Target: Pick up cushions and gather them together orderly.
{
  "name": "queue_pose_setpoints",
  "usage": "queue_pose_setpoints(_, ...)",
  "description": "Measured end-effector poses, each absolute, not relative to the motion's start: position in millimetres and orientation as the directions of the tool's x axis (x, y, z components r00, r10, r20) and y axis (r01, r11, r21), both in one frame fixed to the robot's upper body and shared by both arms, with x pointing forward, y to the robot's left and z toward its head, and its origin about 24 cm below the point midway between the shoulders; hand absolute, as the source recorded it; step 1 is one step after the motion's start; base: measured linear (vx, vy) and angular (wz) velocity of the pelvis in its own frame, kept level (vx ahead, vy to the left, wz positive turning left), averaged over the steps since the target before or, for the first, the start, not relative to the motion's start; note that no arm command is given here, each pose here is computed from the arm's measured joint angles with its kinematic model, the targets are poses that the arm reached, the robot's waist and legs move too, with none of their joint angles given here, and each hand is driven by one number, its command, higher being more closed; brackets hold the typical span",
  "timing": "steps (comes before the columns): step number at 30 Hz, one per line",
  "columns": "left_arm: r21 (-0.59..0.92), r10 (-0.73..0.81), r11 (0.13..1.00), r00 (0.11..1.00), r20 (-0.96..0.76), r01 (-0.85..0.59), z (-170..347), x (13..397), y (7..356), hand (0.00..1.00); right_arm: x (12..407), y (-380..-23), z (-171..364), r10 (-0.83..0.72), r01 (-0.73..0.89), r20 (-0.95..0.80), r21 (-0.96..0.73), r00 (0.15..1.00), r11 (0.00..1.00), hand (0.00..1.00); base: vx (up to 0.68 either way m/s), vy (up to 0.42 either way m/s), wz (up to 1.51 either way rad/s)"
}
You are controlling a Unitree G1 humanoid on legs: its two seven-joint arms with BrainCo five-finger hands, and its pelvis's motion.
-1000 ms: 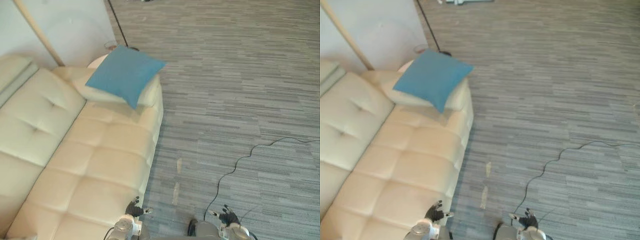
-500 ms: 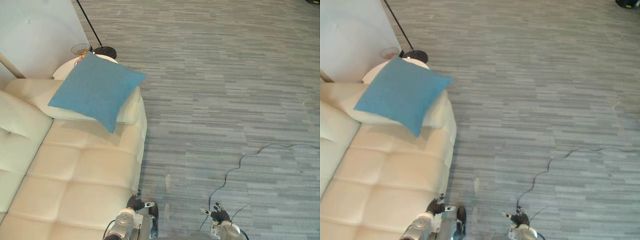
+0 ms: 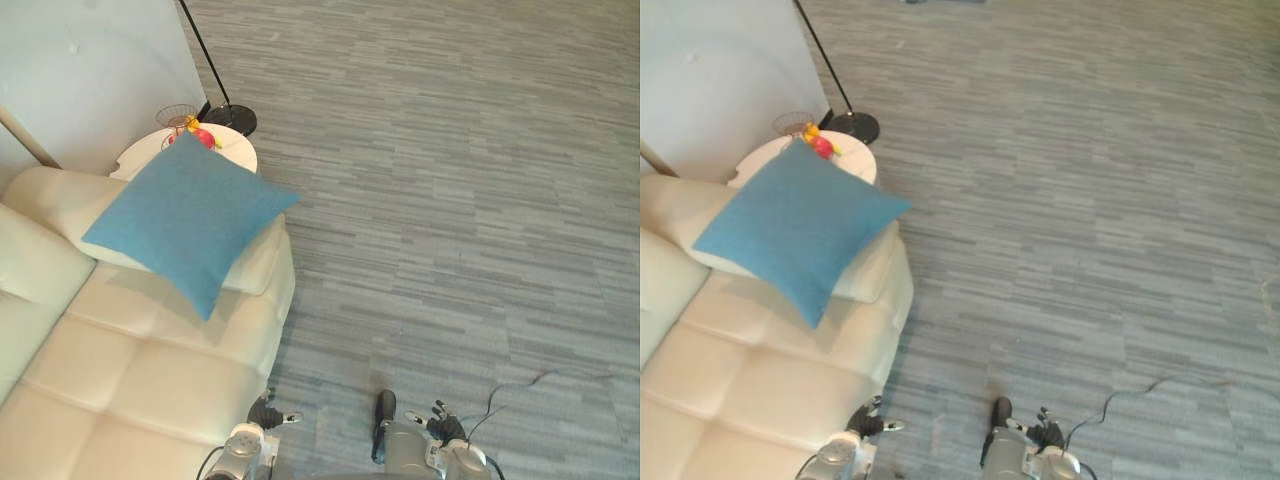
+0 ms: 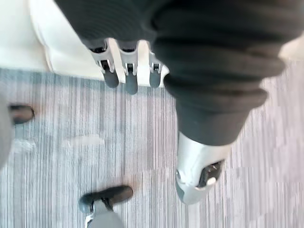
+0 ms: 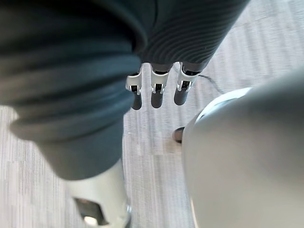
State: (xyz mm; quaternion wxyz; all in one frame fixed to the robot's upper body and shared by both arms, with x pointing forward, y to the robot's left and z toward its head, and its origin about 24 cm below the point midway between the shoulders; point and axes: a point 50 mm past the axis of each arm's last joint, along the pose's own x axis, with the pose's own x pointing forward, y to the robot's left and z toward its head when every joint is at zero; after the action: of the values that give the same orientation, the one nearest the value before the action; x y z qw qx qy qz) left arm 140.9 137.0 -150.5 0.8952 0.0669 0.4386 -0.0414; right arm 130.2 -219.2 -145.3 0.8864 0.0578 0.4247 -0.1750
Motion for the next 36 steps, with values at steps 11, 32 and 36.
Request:
queue_pose_setpoints(11,0.079,-0.008,0.992,0.665,-0.747,0.101,-143,155,138,0.0,114,-218,-152,-0.27,0.395,-0.81,-0.051,0.521,0.917,0.0,0.34,-0.141,0.48)
queue_pose_setpoints(32,0.114,0.021,0.987,0.629,-0.777,0.109,-148,145,150,0.0,115,-213,-151,-0.247,0.404,-0.797,-0.004,0.551,0.915,0.0,0.28,-0.116,0.74)
queue_pose_setpoints(36,0.091,0.021,0.992,0.621,-0.784,0.082,-150,139,145,0.0,111,-214,-152,-0.248,0.406,-0.803,-0.009,0.542,0.914,0.0,0.16,-0.317,0.96)
